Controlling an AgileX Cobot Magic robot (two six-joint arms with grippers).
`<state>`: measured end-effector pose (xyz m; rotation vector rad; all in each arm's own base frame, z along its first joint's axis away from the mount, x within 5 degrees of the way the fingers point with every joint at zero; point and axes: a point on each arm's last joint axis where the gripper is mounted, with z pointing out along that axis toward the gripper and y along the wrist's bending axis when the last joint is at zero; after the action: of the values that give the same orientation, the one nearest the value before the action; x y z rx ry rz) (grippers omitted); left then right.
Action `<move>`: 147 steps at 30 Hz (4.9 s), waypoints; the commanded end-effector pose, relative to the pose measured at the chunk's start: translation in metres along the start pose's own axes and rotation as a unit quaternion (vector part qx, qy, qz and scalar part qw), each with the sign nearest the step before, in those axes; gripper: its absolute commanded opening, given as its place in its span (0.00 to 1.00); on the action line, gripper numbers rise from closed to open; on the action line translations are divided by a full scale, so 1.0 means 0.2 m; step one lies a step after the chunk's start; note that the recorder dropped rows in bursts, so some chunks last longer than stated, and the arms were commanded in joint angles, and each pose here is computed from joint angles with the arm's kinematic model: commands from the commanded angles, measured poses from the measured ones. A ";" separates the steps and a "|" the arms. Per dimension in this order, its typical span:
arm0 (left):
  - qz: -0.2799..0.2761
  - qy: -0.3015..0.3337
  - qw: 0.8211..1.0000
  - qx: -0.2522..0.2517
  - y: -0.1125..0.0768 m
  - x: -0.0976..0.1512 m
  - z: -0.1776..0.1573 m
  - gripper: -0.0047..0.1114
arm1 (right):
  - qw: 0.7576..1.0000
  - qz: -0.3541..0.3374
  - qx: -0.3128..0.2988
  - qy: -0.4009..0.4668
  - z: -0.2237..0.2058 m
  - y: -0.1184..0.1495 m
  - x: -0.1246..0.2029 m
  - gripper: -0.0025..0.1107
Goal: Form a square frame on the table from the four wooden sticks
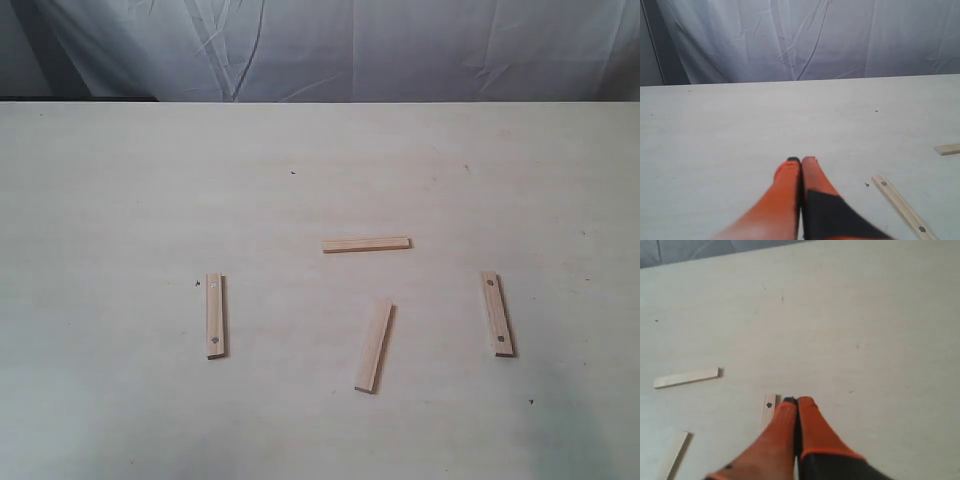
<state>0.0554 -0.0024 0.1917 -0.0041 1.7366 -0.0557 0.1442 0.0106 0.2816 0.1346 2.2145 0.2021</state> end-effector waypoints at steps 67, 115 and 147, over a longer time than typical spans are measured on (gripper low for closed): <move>0.016 0.469 0.879 0.081 -0.20 -0.35 0.91 0.04 | 0.929 -0.014 0.000 0.371 1.08 0.26 0.26 0.48; -0.029 0.433 0.901 0.003 0.00 -0.38 0.95 0.04 | 0.914 -0.100 -0.039 0.392 1.36 0.69 0.13 0.16; 0.025 0.470 0.861 0.192 -0.80 -0.20 0.89 0.04 | 0.955 0.034 0.002 0.295 0.86 0.25 -0.48 0.02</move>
<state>0.2320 -0.1485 0.2049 0.4658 2.7024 -0.4066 0.3418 0.0712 0.2532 0.1782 2.8374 0.3333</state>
